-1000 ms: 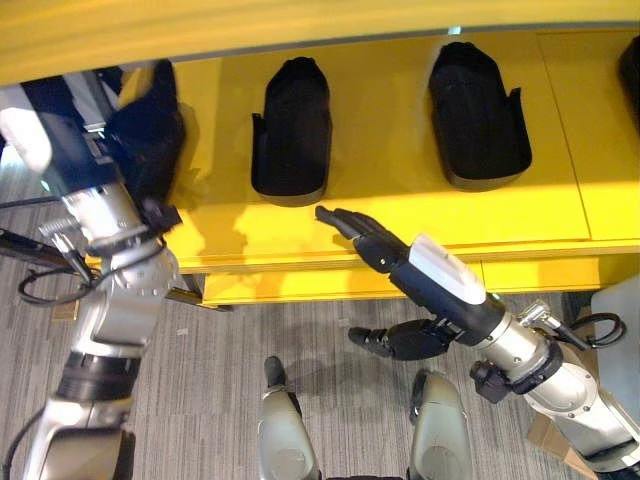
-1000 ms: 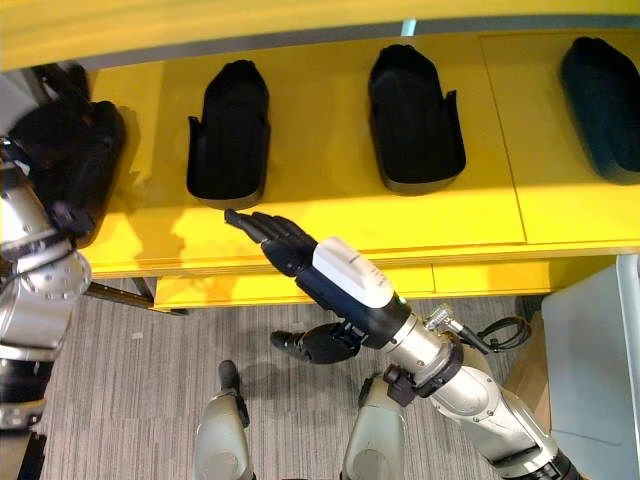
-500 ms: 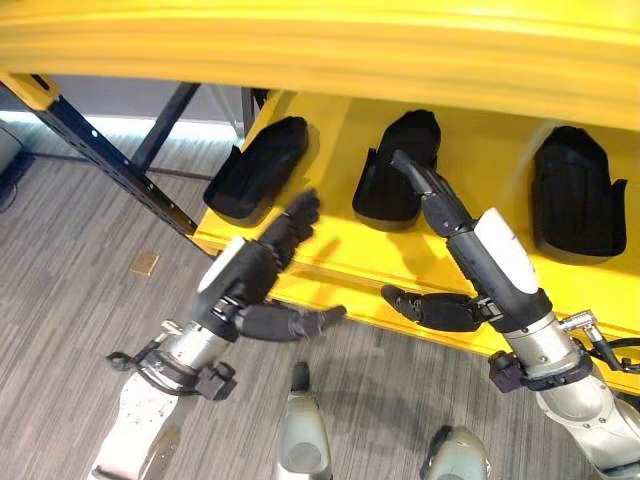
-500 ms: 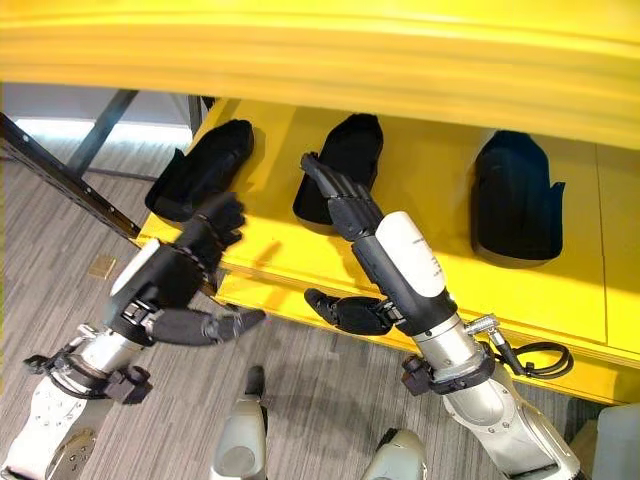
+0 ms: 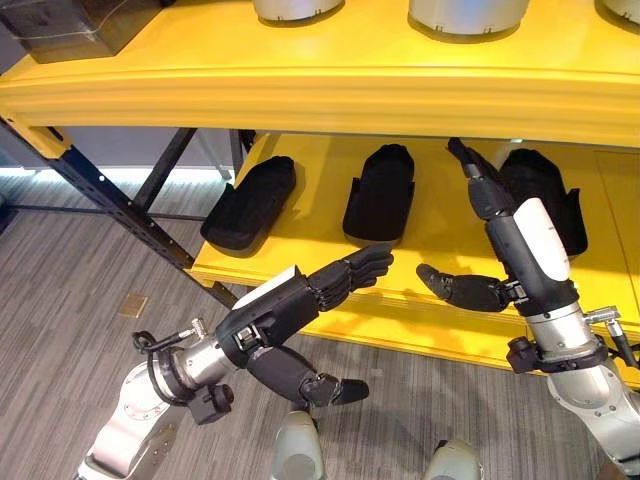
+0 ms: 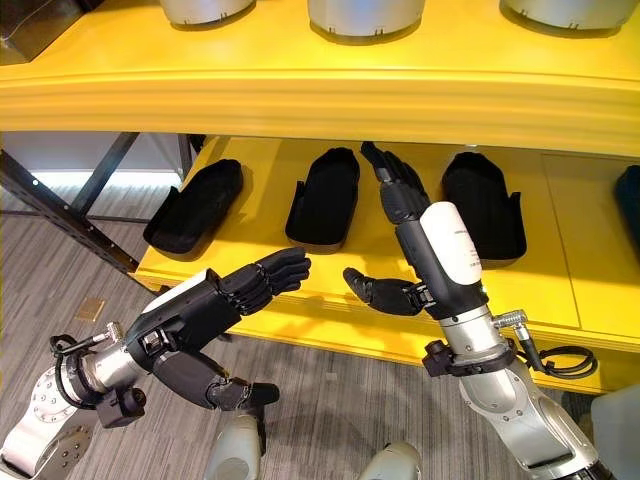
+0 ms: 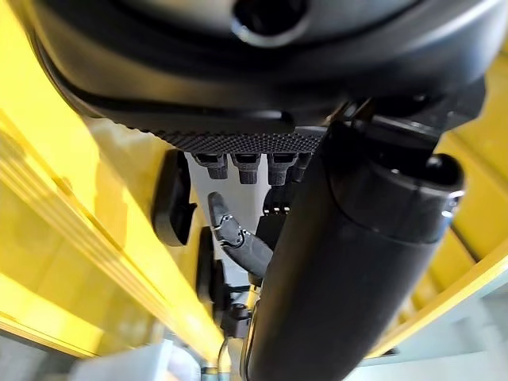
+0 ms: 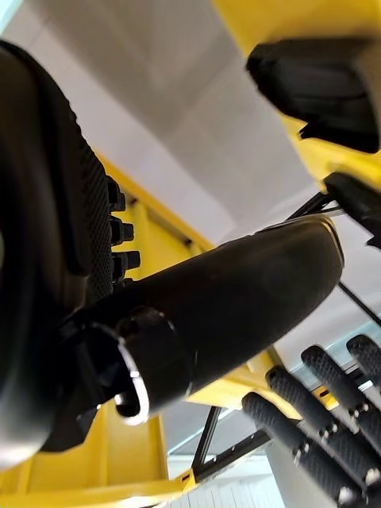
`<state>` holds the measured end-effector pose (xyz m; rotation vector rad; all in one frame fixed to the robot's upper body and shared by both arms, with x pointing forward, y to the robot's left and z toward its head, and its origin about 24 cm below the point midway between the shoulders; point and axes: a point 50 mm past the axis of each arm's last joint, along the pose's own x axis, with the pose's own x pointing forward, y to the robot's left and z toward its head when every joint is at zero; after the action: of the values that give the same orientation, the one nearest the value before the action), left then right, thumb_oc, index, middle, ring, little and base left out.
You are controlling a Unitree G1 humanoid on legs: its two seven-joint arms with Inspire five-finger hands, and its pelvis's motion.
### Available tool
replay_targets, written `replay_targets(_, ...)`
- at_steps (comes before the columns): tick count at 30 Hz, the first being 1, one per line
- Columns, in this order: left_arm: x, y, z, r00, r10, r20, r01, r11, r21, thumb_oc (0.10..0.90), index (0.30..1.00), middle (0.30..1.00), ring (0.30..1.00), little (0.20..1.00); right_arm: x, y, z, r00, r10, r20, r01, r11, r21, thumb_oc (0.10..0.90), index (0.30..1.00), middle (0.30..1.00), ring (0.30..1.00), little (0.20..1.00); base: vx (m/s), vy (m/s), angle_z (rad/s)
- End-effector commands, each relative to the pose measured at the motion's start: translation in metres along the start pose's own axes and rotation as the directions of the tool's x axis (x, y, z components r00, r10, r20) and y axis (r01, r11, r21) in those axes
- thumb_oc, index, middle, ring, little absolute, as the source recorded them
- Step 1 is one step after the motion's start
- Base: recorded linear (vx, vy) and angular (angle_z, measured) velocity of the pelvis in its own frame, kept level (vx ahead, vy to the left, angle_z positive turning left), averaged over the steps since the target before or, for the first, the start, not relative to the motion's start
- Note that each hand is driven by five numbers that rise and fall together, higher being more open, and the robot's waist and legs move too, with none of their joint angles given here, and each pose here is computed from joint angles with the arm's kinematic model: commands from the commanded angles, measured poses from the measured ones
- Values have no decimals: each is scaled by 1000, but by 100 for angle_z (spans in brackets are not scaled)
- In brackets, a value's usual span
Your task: Move parts from the plastic box to the shelf.
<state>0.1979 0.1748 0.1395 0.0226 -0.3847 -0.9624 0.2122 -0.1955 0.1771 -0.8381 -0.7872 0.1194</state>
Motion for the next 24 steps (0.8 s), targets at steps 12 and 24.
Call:
replay_targets(12, 20, 1, 12, 970, -144, 196, 174, 974, -143, 900, 1000, 1000, 1000, 1000, 20, 2, 32, 976, -153, 157, 125, 977, 172, 900, 1000, 1000, 1000, 1000, 20, 199, -62)
replay_targets(24, 14, -17, -25, 997, -34, 63, 46, 978, -201, 900, 1000, 1000, 1000, 1000, -7, 21, 13, 994, -110, 6, 106, 970, 218, 900, 1000, 1000, 1000, 1000, 28, -138, 4)
